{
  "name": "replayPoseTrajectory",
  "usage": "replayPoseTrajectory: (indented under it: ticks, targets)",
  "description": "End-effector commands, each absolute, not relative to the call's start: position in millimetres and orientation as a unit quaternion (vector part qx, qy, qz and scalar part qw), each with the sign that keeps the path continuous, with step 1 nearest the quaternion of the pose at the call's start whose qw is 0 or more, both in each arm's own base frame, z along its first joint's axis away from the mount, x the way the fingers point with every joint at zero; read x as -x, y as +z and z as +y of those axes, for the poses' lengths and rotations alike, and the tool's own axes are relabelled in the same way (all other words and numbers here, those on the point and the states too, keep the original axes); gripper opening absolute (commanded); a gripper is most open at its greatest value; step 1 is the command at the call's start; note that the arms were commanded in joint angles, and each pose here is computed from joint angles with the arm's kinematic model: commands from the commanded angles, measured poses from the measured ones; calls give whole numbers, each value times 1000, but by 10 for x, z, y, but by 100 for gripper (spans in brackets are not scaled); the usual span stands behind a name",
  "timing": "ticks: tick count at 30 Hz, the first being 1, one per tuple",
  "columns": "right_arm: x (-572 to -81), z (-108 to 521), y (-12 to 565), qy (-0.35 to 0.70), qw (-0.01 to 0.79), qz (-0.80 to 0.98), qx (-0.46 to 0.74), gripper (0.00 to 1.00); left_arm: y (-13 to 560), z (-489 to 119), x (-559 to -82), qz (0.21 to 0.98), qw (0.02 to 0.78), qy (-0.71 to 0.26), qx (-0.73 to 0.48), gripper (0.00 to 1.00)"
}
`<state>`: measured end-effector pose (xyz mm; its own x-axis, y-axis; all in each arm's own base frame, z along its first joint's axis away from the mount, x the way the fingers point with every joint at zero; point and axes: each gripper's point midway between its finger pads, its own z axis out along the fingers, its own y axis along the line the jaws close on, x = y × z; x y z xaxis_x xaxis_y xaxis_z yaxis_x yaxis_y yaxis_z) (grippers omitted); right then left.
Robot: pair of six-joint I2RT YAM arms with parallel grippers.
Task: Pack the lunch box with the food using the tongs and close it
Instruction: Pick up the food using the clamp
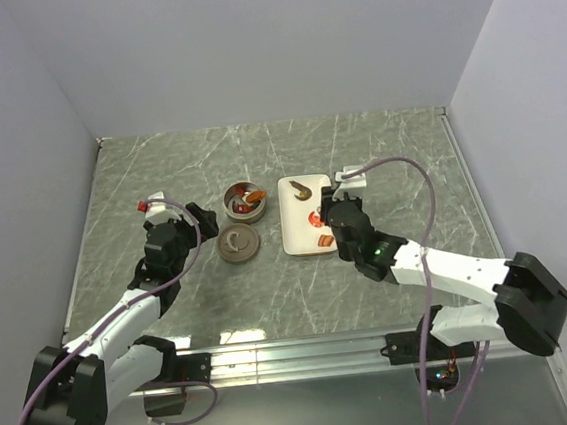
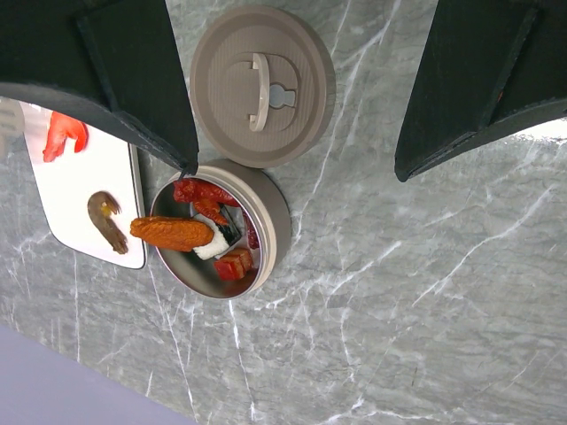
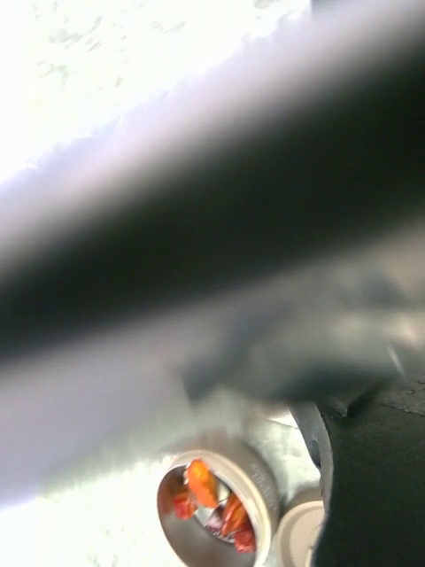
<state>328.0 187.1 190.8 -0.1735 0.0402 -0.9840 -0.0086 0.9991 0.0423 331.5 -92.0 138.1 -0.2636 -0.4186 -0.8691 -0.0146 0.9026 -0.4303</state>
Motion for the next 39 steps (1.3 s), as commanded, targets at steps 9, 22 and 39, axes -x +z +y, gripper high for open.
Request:
replayPoseTrajectory:
  ticks: [9, 22, 39]
  targets:
    - [-3126, 1709, 1820, 2, 628, 775, -72, 53, 1641, -936, -3381, 752, 617, -185, 140, 99]
    - [-3350, 1906, 1717, 21, 627, 771, -107, 53, 1624, -961, -3410, 753, 617, -186, 133, 99]
    - [-2887, 1808, 1994, 47, 651, 754, -70, 51, 1631, -957, -3414, 753, 617, -185, 134, 100]
